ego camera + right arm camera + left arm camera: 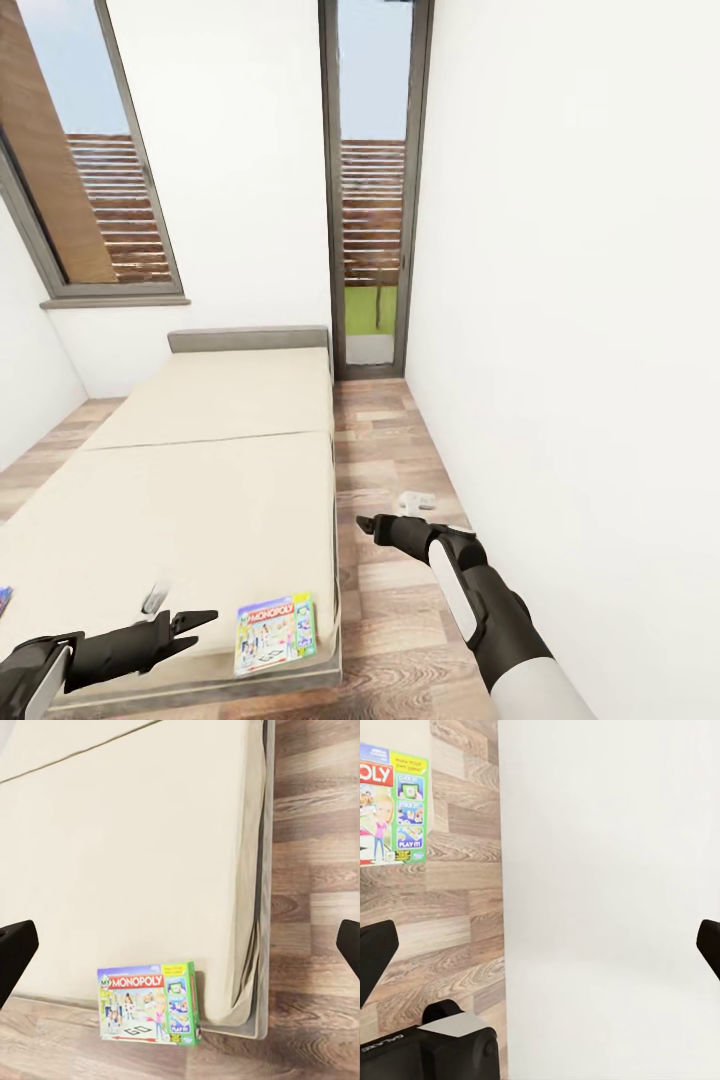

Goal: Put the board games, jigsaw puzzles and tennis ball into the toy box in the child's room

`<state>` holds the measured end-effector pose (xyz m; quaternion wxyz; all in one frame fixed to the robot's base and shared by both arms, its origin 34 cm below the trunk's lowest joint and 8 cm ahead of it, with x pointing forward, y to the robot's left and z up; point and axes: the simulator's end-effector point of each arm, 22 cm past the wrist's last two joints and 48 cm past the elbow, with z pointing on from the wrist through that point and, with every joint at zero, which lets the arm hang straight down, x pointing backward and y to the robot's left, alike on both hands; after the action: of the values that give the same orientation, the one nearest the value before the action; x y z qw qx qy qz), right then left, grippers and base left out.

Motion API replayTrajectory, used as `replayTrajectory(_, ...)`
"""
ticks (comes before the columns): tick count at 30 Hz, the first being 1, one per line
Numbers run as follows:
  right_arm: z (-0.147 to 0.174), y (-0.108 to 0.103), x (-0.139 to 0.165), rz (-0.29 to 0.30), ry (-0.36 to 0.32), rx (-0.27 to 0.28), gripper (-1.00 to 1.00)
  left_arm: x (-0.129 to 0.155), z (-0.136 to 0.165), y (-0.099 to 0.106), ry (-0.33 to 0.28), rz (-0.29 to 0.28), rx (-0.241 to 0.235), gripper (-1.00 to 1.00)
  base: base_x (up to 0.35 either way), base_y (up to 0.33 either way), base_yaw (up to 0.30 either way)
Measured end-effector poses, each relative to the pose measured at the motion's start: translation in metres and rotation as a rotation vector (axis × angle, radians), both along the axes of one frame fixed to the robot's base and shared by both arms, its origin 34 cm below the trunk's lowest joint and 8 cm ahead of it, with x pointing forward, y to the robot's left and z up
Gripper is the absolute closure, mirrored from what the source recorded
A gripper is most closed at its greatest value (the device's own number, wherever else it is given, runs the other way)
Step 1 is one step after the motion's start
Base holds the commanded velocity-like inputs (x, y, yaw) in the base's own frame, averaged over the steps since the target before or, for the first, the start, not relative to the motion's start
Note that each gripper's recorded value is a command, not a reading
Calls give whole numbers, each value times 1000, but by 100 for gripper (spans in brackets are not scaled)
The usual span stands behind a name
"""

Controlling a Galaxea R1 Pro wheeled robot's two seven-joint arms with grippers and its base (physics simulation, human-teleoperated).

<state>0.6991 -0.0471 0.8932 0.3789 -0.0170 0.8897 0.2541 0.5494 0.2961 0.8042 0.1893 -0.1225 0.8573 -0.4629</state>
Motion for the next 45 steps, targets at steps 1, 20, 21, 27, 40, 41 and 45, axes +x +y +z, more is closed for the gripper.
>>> replayTrajectory(1, -1, 0, 0, 0, 0, 0, -100, 0, -1, 0, 0, 0, 1, -100, -156, 0, 0)
replayTrajectory(20, -25, -1, 4, -2, 2, -3, -100, 4, -43, 14, 35, 27, 96, -100, -41, 0, 0)
replayTrajectory(21, -27, -1, 4, -2, 3, -4, -100, 4, -46, 16, 40, 30, 108, -100, -2, 0, 0)
replayTrajectory(27, -39, -2, 2, -3, 19, -7, -100, 3, -71, 30, 79, 55, 198, -100, 0, 0, 0)
replayTrajectory(40, -72, -3, -3, -6, 59, -12, -100, 4, -105, 46, 119, 105, 284, -100, 0, 0, 0)
replayTrajectory(41, -74, -4, -3, -7, 60, -11, -100, 5, -106, 47, 120, 109, 285, -100, 0, 0, 0)
replayTrajectory(45, -80, -4, -3, -8, 62, -11, -100, 7, -113, 51, 115, 126, 294, -100, 0, 0, 0)
